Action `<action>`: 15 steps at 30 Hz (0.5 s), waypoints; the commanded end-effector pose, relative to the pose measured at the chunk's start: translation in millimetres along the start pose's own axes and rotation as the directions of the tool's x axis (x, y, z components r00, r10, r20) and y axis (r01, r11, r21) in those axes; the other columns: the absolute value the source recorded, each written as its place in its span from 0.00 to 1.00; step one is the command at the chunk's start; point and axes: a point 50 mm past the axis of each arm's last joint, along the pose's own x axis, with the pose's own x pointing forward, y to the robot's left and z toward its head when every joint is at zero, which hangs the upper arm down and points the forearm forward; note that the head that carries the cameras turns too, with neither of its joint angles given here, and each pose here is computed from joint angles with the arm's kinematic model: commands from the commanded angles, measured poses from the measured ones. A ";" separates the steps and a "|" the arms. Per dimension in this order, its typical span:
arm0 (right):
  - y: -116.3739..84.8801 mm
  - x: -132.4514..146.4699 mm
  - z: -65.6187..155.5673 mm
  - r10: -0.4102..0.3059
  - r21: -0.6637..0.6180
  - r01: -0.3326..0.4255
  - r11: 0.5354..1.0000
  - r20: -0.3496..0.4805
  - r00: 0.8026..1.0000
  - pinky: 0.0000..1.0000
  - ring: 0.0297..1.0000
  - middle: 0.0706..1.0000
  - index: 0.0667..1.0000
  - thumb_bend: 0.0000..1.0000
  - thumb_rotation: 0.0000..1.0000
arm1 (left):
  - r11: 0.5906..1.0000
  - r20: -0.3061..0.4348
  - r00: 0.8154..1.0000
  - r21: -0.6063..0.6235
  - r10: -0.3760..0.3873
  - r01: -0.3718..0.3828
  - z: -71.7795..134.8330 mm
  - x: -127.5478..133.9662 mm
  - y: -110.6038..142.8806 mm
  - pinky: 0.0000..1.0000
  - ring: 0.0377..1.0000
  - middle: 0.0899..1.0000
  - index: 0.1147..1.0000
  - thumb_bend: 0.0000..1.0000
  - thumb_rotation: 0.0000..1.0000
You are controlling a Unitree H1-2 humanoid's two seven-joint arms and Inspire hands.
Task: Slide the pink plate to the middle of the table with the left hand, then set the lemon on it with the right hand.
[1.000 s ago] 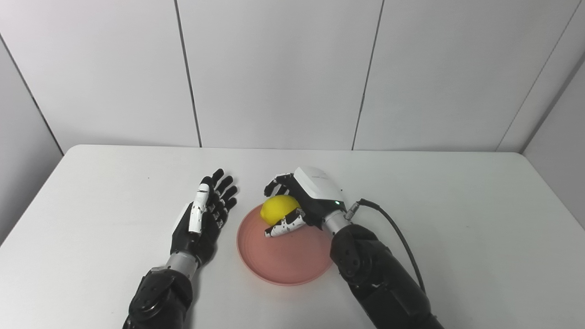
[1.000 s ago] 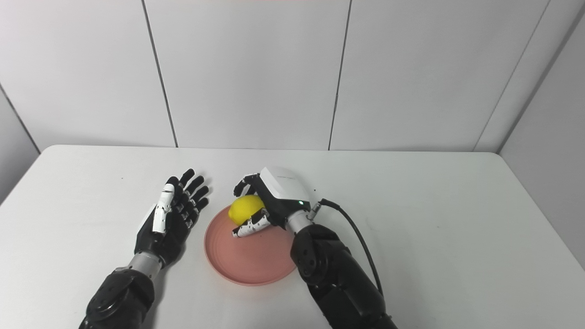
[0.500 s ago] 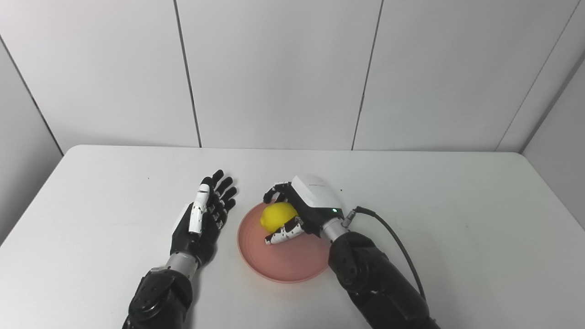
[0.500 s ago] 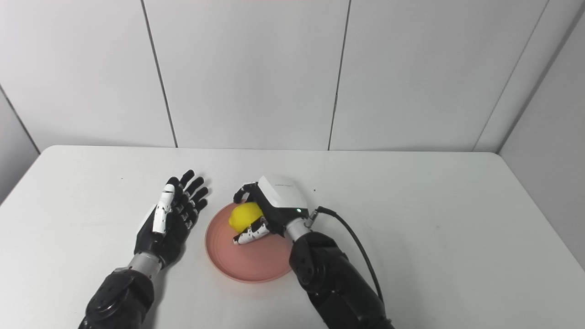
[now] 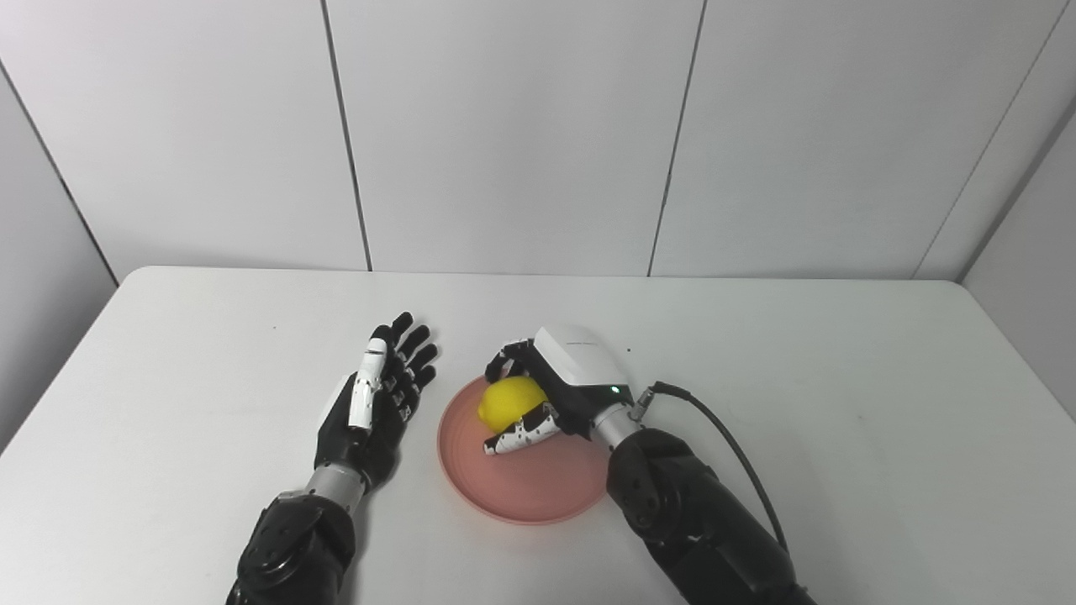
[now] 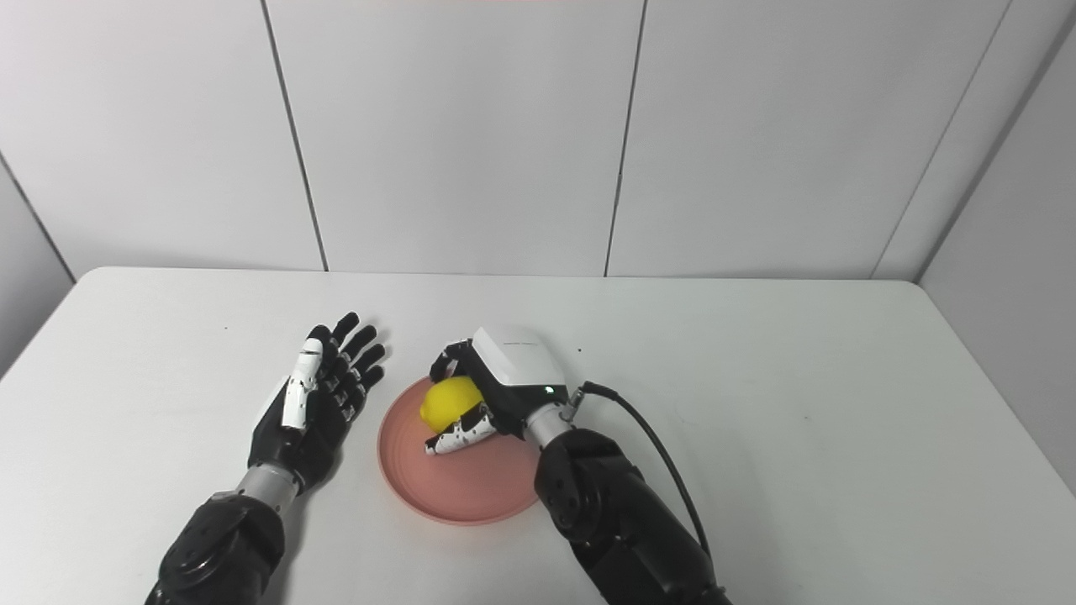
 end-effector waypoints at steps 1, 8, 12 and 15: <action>-5.5 -2.7 4.2 -0.001 -0.037 0.002 0.999 0.022 1.000 0.32 0.40 0.47 0.55 0.79 0.44 | 1.000 -0.009 1.000 0.009 0.000 0.000 -0.7 1.8 -0.7 0.97 0.95 0.96 0.95 0.44 1.00; -11.8 -9.2 6.7 0.010 -0.056 -0.007 0.998 0.062 0.998 0.39 0.47 0.53 0.58 0.90 0.56 | 1.000 -0.009 1.000 0.006 -0.004 0.004 -0.8 1.6 -0.3 0.99 0.96 0.96 0.95 0.44 1.00; -14.8 -11.3 7.7 0.008 -0.056 -0.004 0.998 0.071 0.997 0.40 0.48 0.54 0.59 0.97 0.62 | 1.000 -0.011 1.000 0.007 0.001 -0.001 -0.4 1.5 -0.7 0.98 0.95 0.96 0.95 0.44 1.00; -17.7 -12.6 8.7 0.006 -0.048 -0.002 0.999 0.072 0.997 0.45 0.52 0.59 0.61 1.00 0.63 | 1.000 -0.010 1.000 0.003 0.004 -0.004 0.5 1.8 -1.6 0.98 0.96 0.96 0.96 0.43 1.00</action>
